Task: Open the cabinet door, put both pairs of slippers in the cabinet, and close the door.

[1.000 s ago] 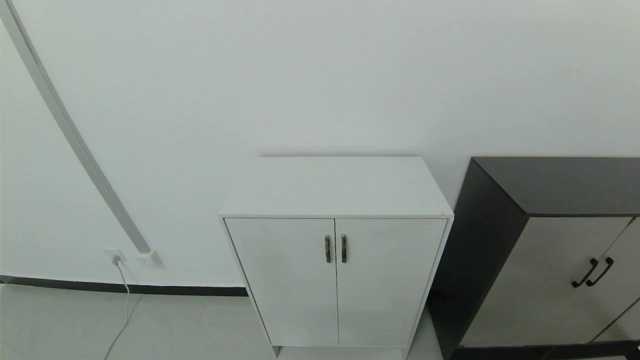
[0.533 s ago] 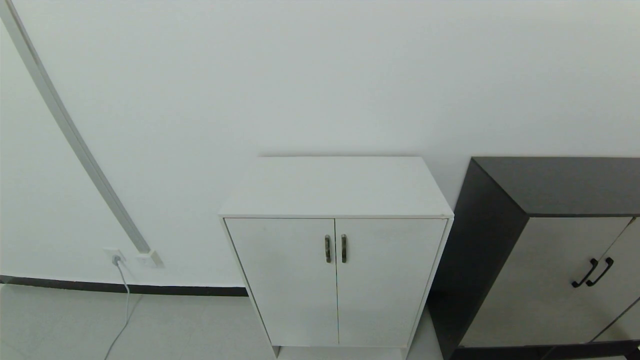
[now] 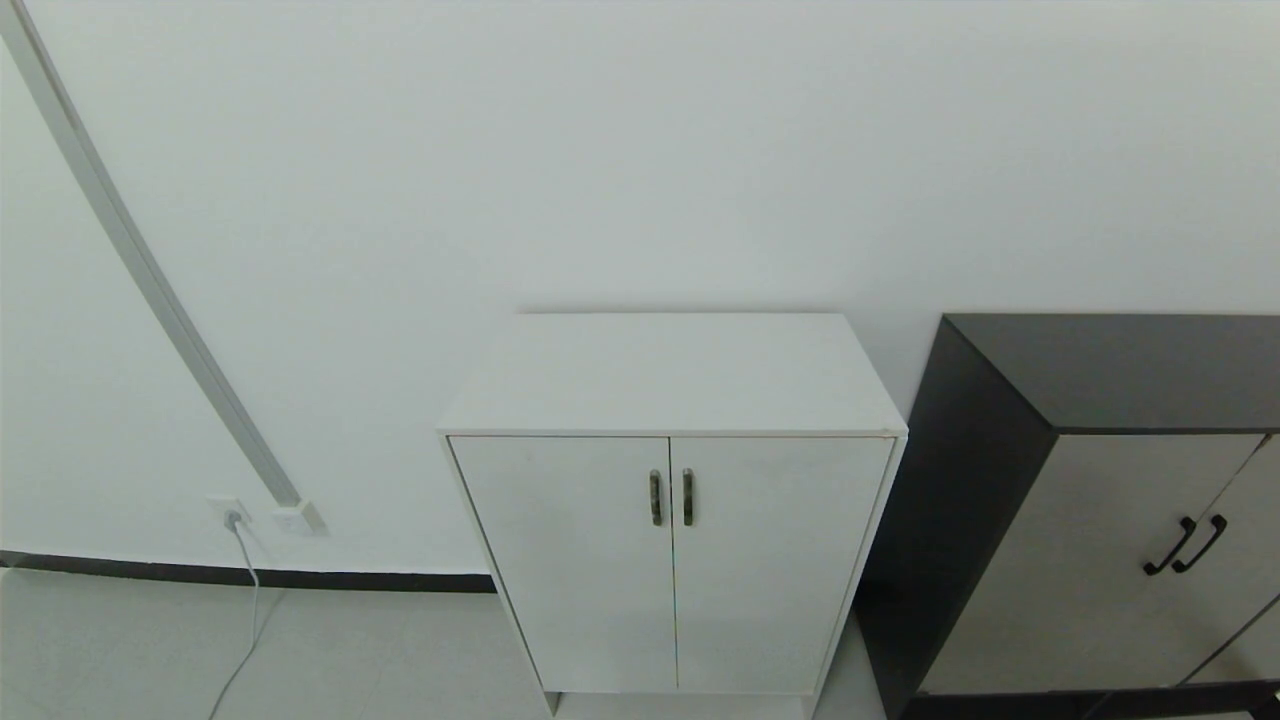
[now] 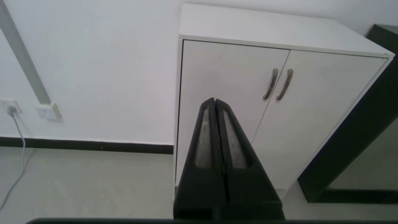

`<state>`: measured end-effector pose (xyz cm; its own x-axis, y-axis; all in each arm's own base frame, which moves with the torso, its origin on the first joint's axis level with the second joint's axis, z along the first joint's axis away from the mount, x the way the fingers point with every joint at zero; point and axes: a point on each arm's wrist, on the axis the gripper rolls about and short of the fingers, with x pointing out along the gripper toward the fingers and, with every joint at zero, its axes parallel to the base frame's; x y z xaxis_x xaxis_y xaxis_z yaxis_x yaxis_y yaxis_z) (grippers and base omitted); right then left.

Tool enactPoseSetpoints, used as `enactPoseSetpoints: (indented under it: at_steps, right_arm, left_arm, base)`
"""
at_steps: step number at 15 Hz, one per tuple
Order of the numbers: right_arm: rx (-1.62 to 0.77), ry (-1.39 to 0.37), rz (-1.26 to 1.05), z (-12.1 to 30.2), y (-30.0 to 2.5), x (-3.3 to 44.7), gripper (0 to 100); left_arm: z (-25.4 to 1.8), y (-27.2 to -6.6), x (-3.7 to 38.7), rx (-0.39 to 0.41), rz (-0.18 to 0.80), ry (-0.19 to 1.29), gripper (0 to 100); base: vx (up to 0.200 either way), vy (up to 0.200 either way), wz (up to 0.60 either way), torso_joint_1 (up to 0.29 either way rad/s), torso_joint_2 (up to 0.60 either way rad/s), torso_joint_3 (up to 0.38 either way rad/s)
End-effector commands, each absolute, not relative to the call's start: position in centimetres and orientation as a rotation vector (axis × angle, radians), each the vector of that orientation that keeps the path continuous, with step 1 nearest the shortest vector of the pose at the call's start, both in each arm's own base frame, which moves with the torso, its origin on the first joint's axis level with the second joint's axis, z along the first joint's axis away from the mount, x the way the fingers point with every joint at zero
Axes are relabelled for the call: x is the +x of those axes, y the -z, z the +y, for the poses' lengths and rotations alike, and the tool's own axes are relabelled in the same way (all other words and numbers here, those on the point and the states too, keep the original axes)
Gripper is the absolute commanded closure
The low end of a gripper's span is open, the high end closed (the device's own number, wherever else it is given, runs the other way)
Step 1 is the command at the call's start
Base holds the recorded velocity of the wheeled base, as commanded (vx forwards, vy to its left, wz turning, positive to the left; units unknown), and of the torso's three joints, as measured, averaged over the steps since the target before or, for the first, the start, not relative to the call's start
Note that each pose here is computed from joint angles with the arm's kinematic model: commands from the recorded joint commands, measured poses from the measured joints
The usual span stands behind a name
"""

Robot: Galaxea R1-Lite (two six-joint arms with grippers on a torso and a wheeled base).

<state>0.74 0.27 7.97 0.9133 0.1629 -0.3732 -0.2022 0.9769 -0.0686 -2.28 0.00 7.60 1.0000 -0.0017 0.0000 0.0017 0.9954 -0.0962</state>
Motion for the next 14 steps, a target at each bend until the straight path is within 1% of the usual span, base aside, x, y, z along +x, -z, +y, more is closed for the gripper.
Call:
enactPoseSetpoints:
  at_steps: [1,5,9,14]
  right_arm:
    - [-0.099,-0.168,0.354,0.2,-7.8,0.5,100]
    - [-0.087,-0.051,0.233,0.2,-7.8,-0.5,100]
    - [-0.067,-0.048,0.084,0.3,-7.7,-1.7,100]
    - [-0.002,-0.036,0.079,0.3,-7.7,-1.7,100]
  left_arm:
    - [0.0,-7.6,-2.3,-0.097,0.002,0.003,100]
    - [0.0,-7.6,-2.3,-0.098,0.002,0.001,100]
    - [0.0,-7.6,-2.3,-0.098,0.002,0.001,100]
    - [0.0,-7.6,-2.3,-0.097,0.002,0.001,100]
  base:
    - [0.000,0.000,0.00,0.000,0.00,0.000]
    - [0.000,0.000,0.00,0.000,0.00,0.000]
    - [0.000,0.000,0.00,0.000,0.00,0.000]
    - [0.000,0.000,0.00,0.000,0.00,0.000]
